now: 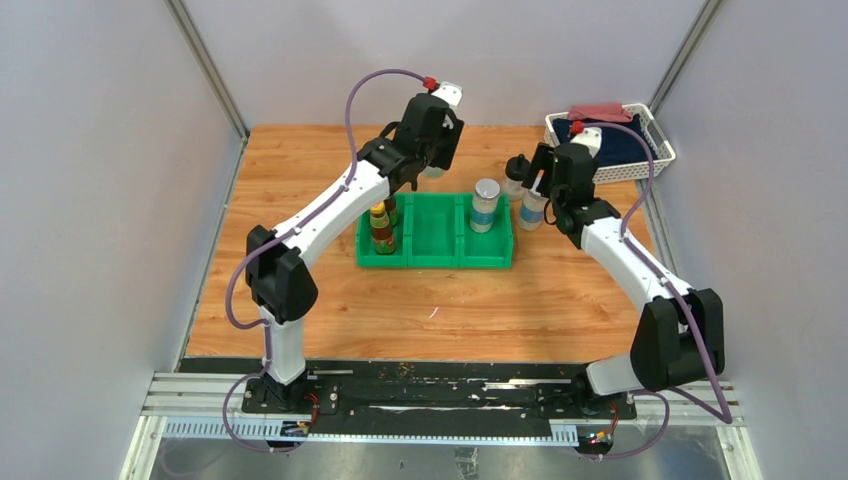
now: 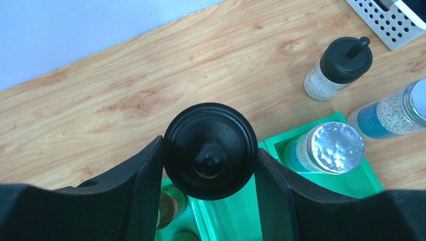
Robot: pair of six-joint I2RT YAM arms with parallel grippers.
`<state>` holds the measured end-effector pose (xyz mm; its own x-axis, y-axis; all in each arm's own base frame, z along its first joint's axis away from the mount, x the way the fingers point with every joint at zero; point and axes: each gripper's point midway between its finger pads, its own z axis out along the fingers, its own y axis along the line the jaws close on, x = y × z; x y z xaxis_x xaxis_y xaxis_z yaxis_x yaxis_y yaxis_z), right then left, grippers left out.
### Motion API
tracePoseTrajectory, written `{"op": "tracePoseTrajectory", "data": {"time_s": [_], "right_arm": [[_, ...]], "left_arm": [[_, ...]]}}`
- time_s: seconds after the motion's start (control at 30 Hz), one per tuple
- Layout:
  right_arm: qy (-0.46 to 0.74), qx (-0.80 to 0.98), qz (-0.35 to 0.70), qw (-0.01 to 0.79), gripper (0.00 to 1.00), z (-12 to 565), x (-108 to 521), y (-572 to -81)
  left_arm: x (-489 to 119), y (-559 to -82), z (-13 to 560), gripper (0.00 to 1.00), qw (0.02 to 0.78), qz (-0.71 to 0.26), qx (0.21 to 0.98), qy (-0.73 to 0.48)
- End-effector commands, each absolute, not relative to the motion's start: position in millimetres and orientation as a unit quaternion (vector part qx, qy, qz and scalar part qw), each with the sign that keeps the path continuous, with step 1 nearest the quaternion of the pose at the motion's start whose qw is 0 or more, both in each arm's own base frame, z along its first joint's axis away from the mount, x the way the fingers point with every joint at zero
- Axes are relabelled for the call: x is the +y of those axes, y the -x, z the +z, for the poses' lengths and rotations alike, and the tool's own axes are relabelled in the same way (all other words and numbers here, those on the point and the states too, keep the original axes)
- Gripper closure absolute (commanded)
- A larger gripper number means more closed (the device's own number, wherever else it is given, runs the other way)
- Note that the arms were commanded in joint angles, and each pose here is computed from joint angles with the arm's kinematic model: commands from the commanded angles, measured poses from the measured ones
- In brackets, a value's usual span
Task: Organize the condiment bottles
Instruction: Place the bottle in the storage box.
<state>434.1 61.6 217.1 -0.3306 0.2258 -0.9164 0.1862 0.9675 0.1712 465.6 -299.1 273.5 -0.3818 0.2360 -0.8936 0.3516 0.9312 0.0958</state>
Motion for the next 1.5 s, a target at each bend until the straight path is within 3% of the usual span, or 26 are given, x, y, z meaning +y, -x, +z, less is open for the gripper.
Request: {"op": "tracePoseTrajectory", "data": {"time_s": [0.0, 0.77, 1.47], "right_arm": [[-0.135, 0.811, 0.016, 0.569, 0.16, 222, 54, -427], [-0.138, 0.805, 0.019, 0.576, 0.16, 228, 51, -419], [-0.137, 0.806, 0.02, 0.575, 0.16, 225, 53, -422]], "left_arm": [[-296, -452, 320, 1.0, 0.564, -0.061, 0.807, -0.164], [-303, -419, 267, 1.0, 0.512, -0.113, 0.84, -0.141], [-309, -422, 224, 1.0, 0.5, -0.108, 0.847, -0.146]]}}
